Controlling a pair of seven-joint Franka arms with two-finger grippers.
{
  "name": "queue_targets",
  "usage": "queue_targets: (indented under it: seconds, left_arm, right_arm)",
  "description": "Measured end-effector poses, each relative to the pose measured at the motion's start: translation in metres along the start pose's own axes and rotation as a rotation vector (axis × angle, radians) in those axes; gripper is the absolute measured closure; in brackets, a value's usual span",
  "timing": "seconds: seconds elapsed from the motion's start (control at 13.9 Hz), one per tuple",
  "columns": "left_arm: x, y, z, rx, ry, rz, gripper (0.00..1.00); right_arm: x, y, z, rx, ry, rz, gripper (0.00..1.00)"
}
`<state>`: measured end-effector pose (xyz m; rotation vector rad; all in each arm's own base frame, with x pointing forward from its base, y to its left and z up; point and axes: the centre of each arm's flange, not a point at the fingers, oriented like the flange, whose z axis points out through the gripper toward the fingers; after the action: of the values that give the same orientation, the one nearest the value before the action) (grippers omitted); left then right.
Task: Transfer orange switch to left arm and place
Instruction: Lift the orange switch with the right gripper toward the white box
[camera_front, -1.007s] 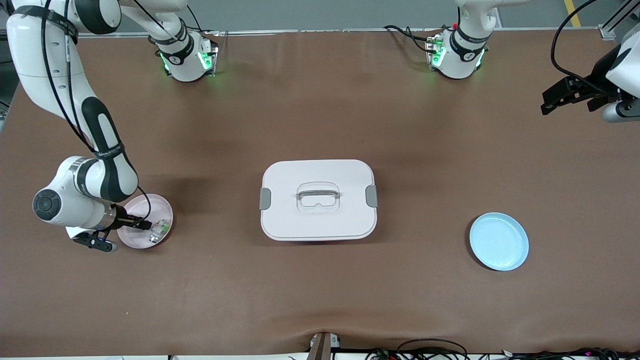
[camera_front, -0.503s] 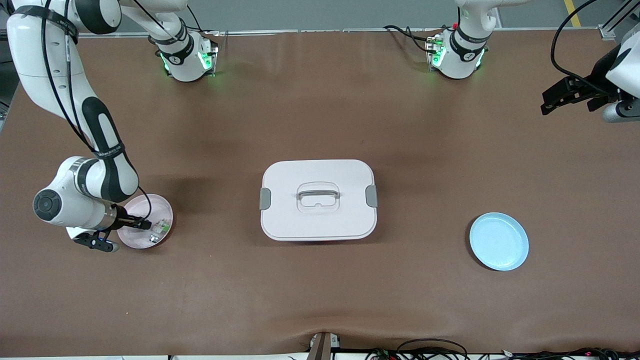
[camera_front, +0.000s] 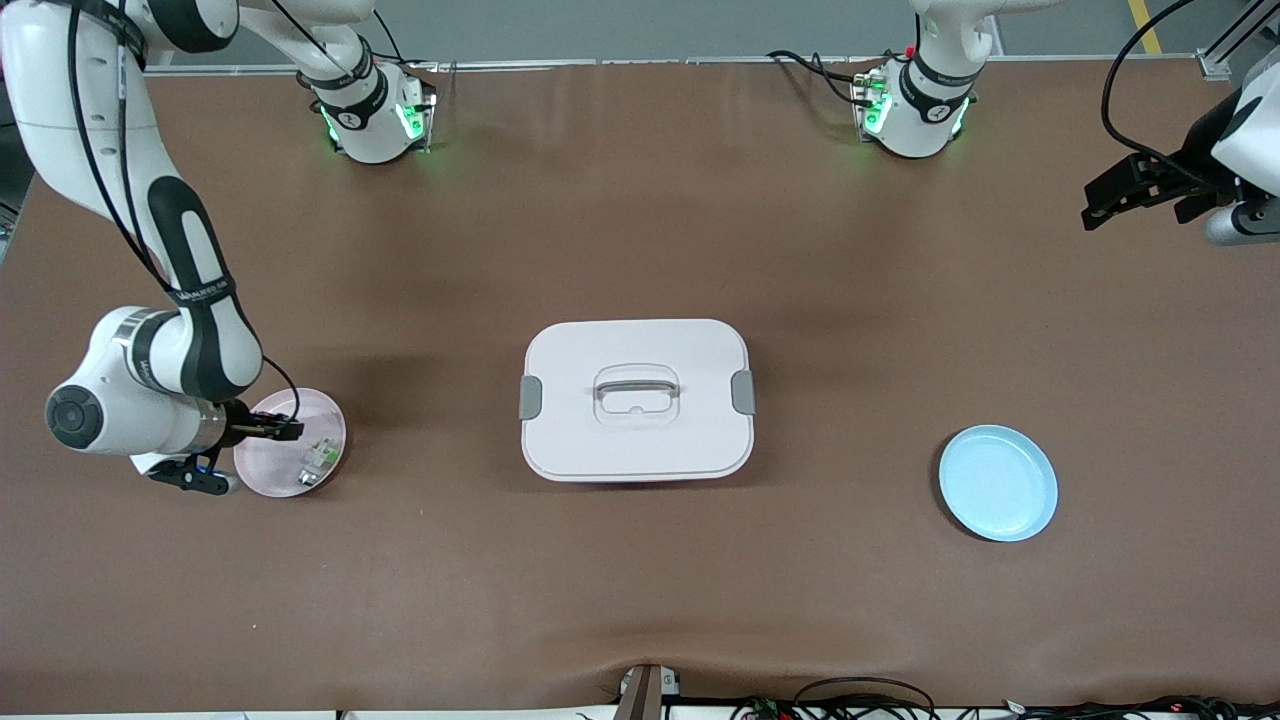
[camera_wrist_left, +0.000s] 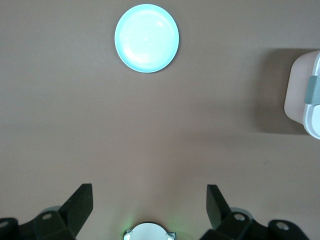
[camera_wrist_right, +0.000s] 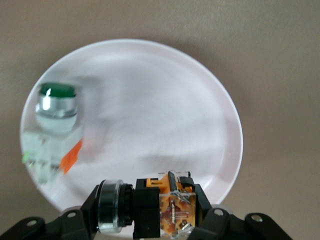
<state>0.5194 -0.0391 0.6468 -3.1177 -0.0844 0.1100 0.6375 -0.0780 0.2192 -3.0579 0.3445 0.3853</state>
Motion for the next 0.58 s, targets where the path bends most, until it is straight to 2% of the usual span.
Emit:
queue_targets:
  seconds: [0.36, 0.58]
  left_arm:
    - [0.002, 0.0, 0.0, -0.002, 0.013, 0.0, 0.0]
    - [0.003, 0.001, 0.001, -0.002, 0.018, 0.001, 0.0]
  right_arm:
    - [-0.04, -0.022, -0.059, 0.077, -0.135, 0.069, 0.27]
    - [-0.069, -0.066, -0.089, 0.093, -0.202, 0.147, 0.27]
